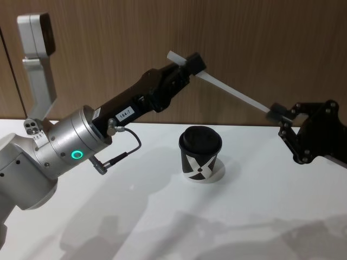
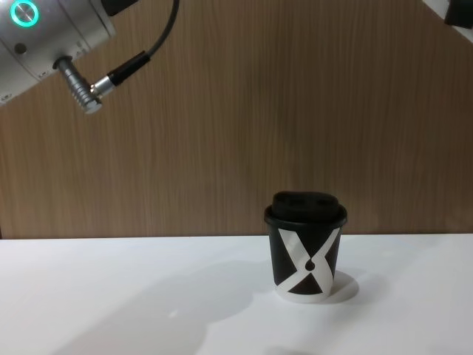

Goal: Pick up the straw with one hand, pass it to the other hand, and insert it into the cup.

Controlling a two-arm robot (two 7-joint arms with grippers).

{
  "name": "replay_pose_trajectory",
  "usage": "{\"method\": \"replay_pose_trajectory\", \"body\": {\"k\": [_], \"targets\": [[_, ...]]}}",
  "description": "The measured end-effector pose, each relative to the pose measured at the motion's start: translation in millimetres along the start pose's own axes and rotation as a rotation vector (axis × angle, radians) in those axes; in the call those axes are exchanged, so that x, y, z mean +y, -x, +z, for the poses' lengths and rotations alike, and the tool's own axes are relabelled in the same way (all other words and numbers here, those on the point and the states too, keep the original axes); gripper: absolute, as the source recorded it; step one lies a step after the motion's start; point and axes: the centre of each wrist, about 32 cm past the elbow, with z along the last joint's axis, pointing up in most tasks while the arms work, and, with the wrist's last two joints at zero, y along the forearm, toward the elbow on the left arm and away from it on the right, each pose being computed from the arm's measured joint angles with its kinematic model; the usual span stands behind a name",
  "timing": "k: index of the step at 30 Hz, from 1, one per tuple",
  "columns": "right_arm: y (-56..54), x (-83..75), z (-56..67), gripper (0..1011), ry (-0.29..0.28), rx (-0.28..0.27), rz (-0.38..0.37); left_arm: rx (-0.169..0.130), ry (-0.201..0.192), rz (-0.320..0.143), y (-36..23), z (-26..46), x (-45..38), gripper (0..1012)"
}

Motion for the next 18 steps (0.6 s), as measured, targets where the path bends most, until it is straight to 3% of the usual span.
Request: {"method": "replay_pose_trajectory", "body": {"k": [13, 15, 18], "targets": [[0.0, 0.0, 0.0, 424, 0.0, 0.0, 0.0, -0.002, -0.001, 0.0, 0.0, 0.2, 0.2, 18], [0.0, 0.0, 0.0, 513, 0.0, 0.0, 0.0, -0.008, -0.003, 0.005, 0.0, 0.8, 0.5, 19], [0.0, 0.0, 0.0, 566, 0.0, 0.0, 0.0, -0.02, -0.008, 0.014, 0.3, 1.8, 1.0, 18]]}}
